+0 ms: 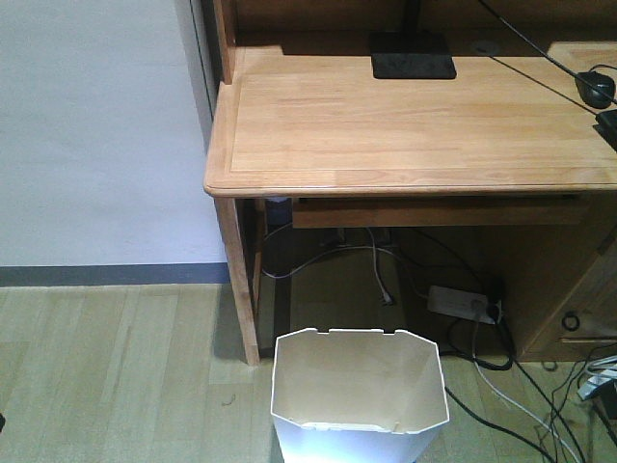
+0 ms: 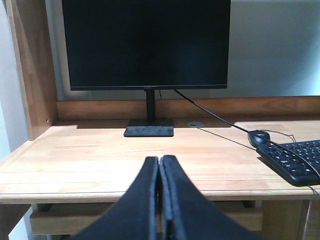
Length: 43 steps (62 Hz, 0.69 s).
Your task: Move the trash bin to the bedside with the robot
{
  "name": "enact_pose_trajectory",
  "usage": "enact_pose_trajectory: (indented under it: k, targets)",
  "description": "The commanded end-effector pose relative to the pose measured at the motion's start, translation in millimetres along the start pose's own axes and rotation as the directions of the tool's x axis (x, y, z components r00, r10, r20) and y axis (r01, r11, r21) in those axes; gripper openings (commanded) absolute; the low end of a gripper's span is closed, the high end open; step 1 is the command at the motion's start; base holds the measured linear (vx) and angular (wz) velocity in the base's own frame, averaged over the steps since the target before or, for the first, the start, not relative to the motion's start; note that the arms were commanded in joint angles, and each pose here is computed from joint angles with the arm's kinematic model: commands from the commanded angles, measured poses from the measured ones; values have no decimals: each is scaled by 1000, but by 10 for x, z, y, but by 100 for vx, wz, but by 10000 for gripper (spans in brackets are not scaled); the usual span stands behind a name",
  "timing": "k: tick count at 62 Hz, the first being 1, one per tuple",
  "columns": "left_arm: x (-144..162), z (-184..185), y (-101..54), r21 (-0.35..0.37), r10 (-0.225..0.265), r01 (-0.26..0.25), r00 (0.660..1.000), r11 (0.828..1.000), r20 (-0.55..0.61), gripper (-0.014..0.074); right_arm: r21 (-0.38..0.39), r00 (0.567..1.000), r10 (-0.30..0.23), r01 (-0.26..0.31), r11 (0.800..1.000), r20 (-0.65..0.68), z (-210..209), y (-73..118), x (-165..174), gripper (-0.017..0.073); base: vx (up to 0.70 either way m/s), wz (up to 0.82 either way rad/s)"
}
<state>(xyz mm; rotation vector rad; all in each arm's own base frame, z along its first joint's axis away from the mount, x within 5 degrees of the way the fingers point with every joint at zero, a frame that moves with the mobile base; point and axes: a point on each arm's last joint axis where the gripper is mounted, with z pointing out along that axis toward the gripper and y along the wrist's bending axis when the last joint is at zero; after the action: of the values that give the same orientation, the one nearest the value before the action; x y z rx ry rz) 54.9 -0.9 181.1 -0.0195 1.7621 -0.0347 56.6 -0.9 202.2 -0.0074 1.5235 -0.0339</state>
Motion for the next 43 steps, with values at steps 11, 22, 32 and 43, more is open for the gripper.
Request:
enact_pose_trajectory:
  k: [11,22,32,43]
  targets:
    - [-7,6,-3,8,-6,5,998,1000,63,-6,6,997,-17,17,1000,76,-9,-3,-49,-9,0,0]
    - [-7,6,-3,8,-6,5,998,1000,63,-6,6,997,-17,17,1000,77,-9,-3,-50,-9,0,0]
    - [-7,6,-3,8,-6,5,998,1000,63,-6,6,997,-17,17,1000,76,-9,-3,-49,-9,0,0]
    - [-7,6,-3,8,-6,5,998,1000,63,-6,6,997,-17,17,1000,76,-9,-3,-49,-9,0,0]
